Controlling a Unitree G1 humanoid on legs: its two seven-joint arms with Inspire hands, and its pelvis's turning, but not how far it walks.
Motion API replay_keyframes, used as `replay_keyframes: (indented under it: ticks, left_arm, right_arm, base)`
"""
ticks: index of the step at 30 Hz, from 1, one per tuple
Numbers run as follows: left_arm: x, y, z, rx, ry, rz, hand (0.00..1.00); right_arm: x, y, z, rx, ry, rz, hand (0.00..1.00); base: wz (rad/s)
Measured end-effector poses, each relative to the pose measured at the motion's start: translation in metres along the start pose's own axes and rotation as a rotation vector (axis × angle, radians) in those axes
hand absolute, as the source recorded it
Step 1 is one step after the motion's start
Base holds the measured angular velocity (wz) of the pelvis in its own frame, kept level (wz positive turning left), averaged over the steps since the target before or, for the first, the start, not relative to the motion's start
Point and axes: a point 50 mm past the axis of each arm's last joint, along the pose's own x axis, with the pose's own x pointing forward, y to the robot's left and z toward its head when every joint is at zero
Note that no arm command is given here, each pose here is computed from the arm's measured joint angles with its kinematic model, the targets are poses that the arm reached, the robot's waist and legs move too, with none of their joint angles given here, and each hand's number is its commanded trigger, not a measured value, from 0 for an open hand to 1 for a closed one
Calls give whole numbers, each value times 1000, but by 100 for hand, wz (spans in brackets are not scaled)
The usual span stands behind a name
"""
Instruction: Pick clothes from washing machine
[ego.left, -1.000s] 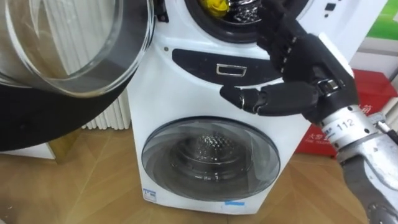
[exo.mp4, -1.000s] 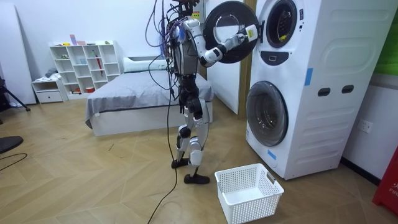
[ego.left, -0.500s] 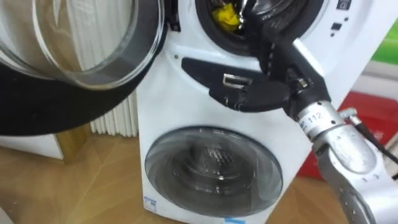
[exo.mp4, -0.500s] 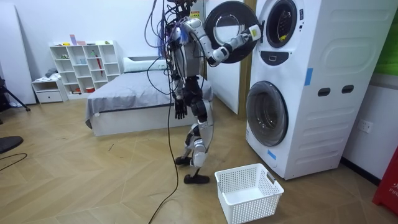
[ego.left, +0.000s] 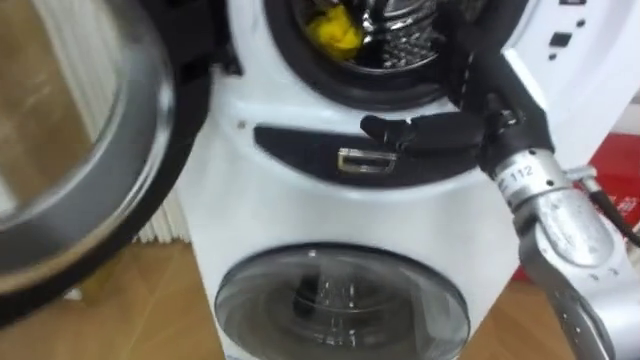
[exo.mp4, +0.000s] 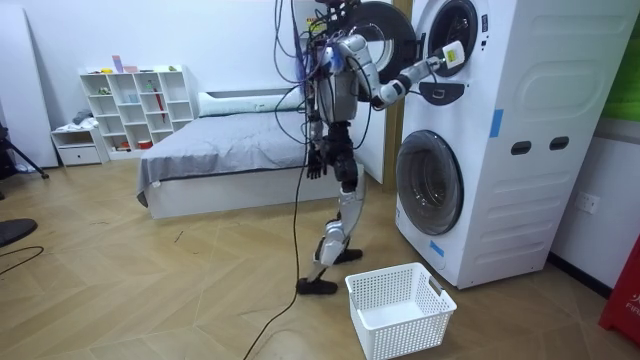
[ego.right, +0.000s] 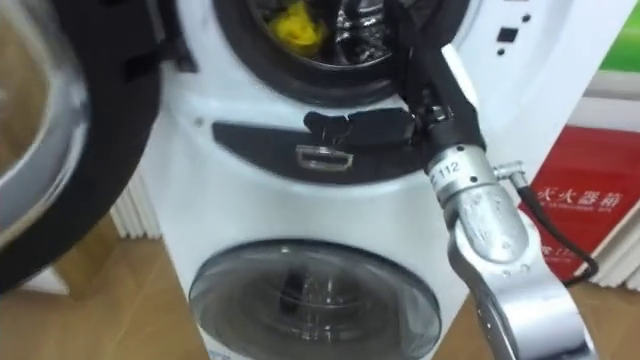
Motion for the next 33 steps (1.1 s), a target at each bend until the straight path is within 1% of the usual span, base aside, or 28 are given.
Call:
replay_keyframes:
  ticks: [2,5,6,10,12,14,18,22,24,27,29,33]
  left_arm:
    - [0,0,4,1,-10,0,0]
    - [0,-1,16,25,-40,-1,0]
    - [-1,-2,27,43,-76,-2,0]
    - [-4,-5,52,50,-159,-8,0]
    - [-5,-6,54,46,-174,-13,0]
    - [-4,-3,49,34,-162,-11,0]
    - [-3,2,26,31,-103,3,0]
    - [-2,7,2,37,-36,16,0]
    - [-2,5,-3,38,-17,12,0]
    - [-2,-1,-5,51,-11,0,0]
    - [-2,-2,-4,51,-14,-2,0]
    - [-2,-5,9,51,-31,-12,0]
  right_arm:
    - [-2,-1,0,-13,-1,4,0]
    - [-13,-3,-10,-15,28,-17,0]
    - [-16,-3,-15,-14,49,-23,0]
    - [-18,-4,-20,-36,74,-16,0]
    - [-19,-3,-21,-34,83,-10,0]
    - [-20,-3,-23,-13,100,0,0]
    - [-21,-4,-21,17,104,44,0]
    - [-21,-5,-23,45,136,38,0]
    - [-21,-5,-24,48,142,27,0]
    - [-20,-5,-23,38,137,23,0]
    - [-19,-5,-22,33,132,21,0]
    - [-16,2,-12,-18,89,45,0]
  base:
    - [-22]
    - [-11]
    - [-6]
    - [5]
    - [26]
    - [25]
    - [2]
    - [2]
    - [6]
    - [12]
    - [12]
    - [4]
